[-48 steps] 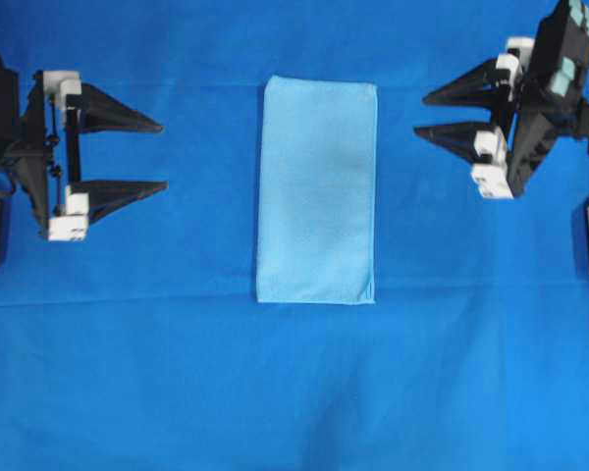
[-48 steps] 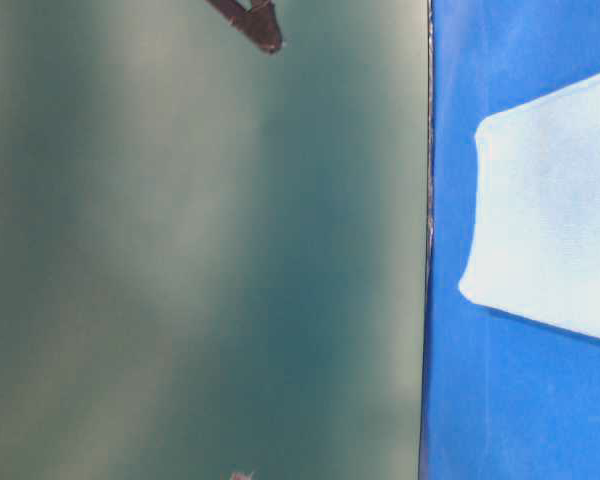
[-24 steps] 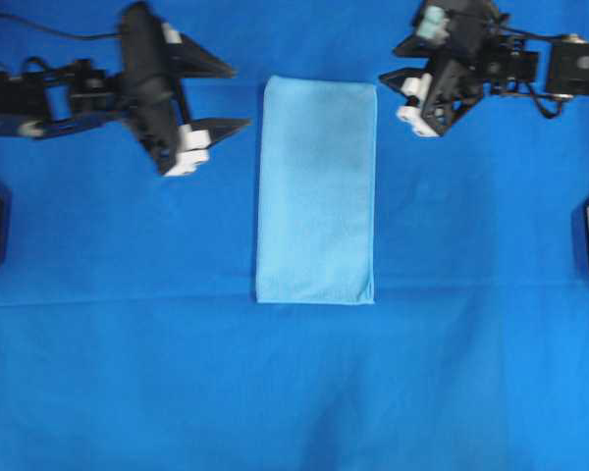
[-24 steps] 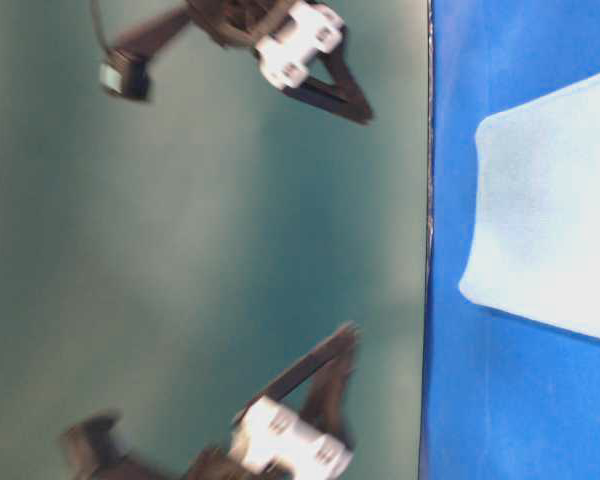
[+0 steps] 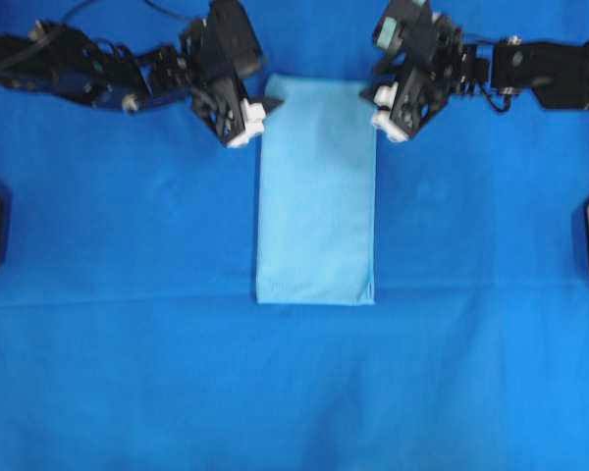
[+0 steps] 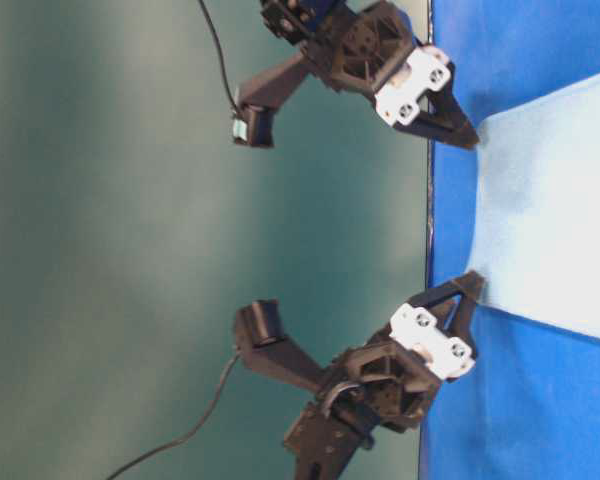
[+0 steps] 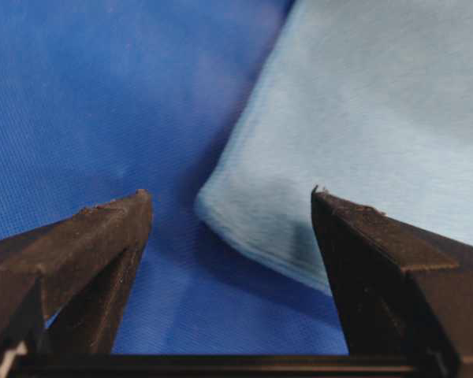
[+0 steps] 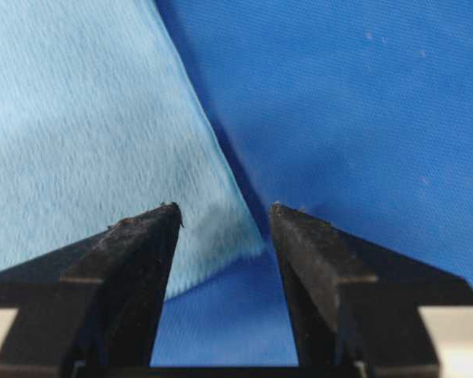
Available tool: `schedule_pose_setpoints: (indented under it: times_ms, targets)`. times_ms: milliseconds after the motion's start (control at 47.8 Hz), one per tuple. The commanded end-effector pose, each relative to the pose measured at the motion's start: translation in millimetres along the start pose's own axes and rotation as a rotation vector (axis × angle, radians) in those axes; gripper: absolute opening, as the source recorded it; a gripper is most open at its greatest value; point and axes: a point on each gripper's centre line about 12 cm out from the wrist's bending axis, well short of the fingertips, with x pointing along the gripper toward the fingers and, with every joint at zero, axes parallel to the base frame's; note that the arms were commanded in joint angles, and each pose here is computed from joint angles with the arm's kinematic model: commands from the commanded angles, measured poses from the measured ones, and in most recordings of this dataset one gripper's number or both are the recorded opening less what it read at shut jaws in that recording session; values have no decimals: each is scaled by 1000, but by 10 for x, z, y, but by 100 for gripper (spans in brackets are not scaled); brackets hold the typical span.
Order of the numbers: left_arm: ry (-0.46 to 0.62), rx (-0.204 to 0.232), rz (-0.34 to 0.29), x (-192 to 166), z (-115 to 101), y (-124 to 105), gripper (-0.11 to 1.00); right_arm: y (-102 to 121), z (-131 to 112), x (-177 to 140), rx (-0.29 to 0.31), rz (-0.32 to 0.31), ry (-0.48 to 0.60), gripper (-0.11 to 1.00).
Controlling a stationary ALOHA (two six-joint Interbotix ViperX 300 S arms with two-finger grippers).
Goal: Fold the light blue towel.
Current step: 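Move both grippers to the far end corners of the towel strip, then grasp the far end corners with both grippers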
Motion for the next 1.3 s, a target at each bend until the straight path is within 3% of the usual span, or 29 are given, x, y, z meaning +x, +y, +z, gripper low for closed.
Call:
schedule_pose_setpoints:
  times_ms: [0,168,272,356,482,544,879,1068,1277]
  targets:
    - [-41,-10,18,13,107,78,78,-27,103,44,3,1,-28,55]
    - [-32,-13,22,12,76,101,77,-83,64,162,13,-7,-6,55]
    - [-16,-11,21,19,50,104,69,-92,36,173,13,-14,10,52]
    - [1,-3,21,26,26,107,51,-105,-6,171,14,-27,34,41]
    - [19,38,16,40,-7,96,15,-114,-46,169,13,-43,64,8]
    - [24,36,16,43,-16,96,3,-110,-49,169,13,-43,67,4]
    - [16,57,13,19,39,82,2,-112,19,154,48,-49,52,4]
    - [-22,98,25,-114,294,148,2,-117,156,5,50,-65,21,4]
    - [-54,106,38,-275,505,209,2,-99,385,-298,39,-95,-30,4]
